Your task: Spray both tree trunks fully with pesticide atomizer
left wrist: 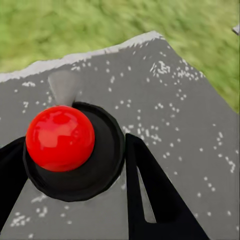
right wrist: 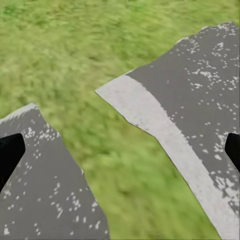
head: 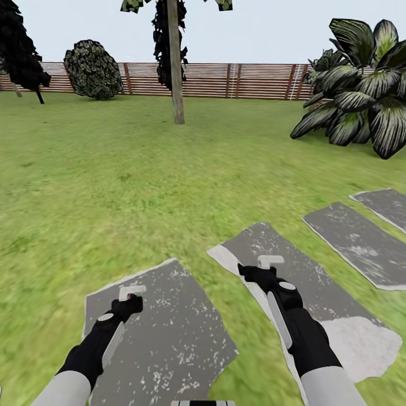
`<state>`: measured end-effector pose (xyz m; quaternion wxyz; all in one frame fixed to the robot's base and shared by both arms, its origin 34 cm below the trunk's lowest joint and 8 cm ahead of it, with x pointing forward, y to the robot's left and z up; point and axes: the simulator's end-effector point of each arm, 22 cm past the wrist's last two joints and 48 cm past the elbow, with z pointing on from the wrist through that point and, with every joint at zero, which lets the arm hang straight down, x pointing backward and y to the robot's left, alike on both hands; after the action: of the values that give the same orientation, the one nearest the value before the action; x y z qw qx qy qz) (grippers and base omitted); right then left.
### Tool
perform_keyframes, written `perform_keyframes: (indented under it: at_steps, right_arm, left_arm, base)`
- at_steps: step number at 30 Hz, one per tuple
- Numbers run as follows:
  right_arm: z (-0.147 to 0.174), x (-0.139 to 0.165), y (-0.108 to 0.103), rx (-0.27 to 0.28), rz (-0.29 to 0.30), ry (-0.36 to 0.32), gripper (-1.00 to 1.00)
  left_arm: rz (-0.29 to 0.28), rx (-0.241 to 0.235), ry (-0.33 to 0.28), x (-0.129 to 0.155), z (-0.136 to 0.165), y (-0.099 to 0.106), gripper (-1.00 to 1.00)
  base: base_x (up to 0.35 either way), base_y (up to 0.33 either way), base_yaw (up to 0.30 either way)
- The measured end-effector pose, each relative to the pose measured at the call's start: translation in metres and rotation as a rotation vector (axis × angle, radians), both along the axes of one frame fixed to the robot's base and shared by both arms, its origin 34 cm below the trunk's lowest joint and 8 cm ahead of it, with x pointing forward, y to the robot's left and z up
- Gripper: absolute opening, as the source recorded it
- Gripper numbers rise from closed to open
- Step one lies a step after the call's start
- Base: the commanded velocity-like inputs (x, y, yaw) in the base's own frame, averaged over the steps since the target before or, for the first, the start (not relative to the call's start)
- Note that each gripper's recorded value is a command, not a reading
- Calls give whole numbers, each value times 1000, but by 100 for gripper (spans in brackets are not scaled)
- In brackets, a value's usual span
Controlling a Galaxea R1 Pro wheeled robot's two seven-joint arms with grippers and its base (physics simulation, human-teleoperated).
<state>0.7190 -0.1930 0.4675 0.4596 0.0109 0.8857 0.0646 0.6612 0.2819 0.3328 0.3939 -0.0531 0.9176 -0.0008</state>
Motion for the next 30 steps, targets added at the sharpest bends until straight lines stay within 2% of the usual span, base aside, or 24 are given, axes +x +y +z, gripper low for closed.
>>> perform_keyframes:
  at_steps: [30]
  right_arm:
    - [-2, -1, 1, 1, 3, 5, 100]
  left_arm:
    - [-1, -2, 1, 0, -1, -1, -100]
  base:
    - [338, 0, 0]
